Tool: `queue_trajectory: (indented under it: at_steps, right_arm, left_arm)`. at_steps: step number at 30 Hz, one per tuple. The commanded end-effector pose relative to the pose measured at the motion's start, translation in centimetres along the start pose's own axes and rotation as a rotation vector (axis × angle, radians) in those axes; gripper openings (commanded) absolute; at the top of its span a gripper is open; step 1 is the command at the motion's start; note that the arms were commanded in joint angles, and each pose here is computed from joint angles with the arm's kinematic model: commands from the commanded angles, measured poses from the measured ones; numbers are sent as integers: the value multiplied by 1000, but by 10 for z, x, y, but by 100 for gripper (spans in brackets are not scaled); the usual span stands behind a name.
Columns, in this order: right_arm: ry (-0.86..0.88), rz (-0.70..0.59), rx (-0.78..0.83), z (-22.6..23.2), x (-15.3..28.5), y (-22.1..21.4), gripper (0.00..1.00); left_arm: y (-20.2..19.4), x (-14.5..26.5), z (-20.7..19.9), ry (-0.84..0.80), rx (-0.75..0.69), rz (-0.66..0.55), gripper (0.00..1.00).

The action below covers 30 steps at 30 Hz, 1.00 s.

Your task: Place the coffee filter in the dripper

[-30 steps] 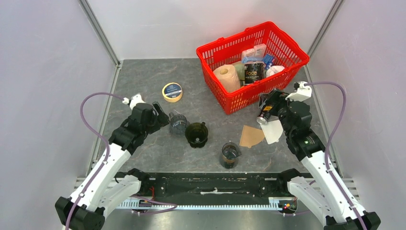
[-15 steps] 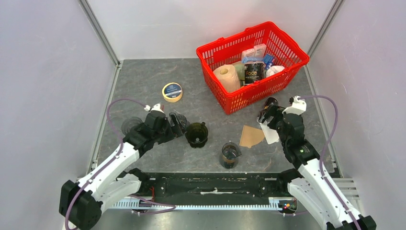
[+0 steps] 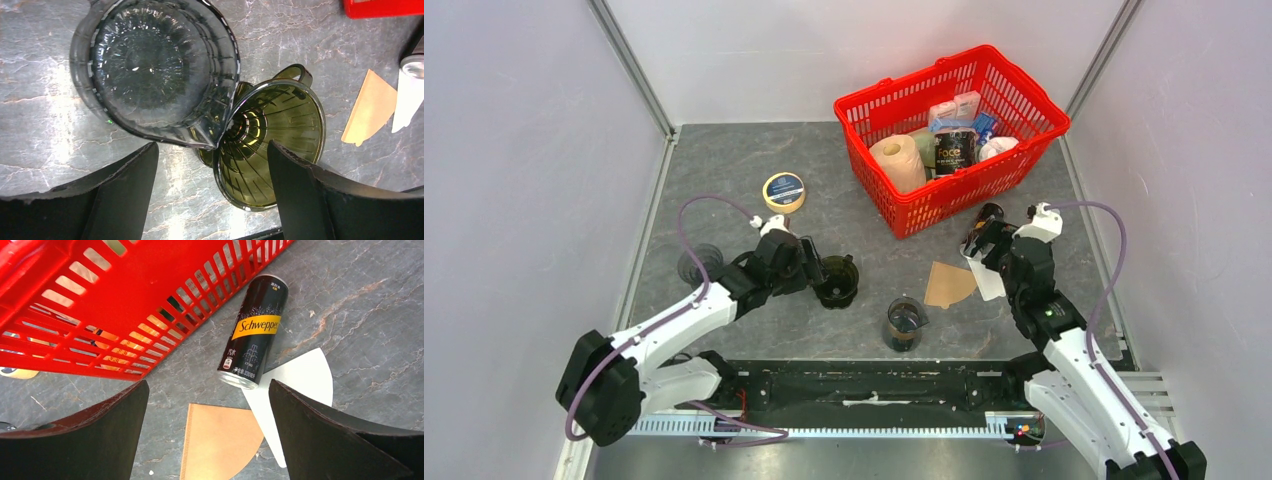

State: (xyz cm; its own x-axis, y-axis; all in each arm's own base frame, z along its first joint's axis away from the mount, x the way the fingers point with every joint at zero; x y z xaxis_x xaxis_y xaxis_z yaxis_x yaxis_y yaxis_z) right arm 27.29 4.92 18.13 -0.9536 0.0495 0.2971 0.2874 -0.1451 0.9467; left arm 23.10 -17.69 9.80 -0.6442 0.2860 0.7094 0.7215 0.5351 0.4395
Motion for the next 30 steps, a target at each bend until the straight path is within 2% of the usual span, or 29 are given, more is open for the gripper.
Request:
queue_trajectory:
  at_steps: [1, 6, 10, 16, 25, 30]
  right_arm:
    - [-10, -19, -19, 1, -4, 7, 97]
    - [-18, -18, -19, -1, -4, 5, 97]
    - [-17, -15, -16, -1, -5, 4, 97]
    - [-4, -5, -13, 2, -6, 3, 97]
    - [4, 8, -8, 4, -6, 2, 97]
    - [2, 2, -4, 3, -4, 3, 97]
  left_arm:
    - [13, -2, -30, -54, 19, -53, 82]
    - [6, -5, -29, -34, 1, -33, 73]
    - [1, -8, -29, -24, -8, -17, 61]
    - [-1, -10, -34, -19, -35, -4, 53]
    - [-4, -11, -27, 45, -59, 4, 36]
    - [-8, -13, -28, 53, -73, 19, 32]
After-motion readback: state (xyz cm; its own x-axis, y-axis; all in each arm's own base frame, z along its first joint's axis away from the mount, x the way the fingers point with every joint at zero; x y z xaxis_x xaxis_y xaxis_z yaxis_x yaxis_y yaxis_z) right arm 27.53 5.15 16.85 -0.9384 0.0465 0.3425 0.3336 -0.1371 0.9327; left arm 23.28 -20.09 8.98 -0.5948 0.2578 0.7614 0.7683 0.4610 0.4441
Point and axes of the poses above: each gripper's point midway between its finger pads, its own x axis back along the fingers, its own z axis along the line the jaws close on, y = z × x, the point moved 1 cm from there along x, back along the fingers, and after that the axes turned 14 degrees about x, right-handed, at the moved point
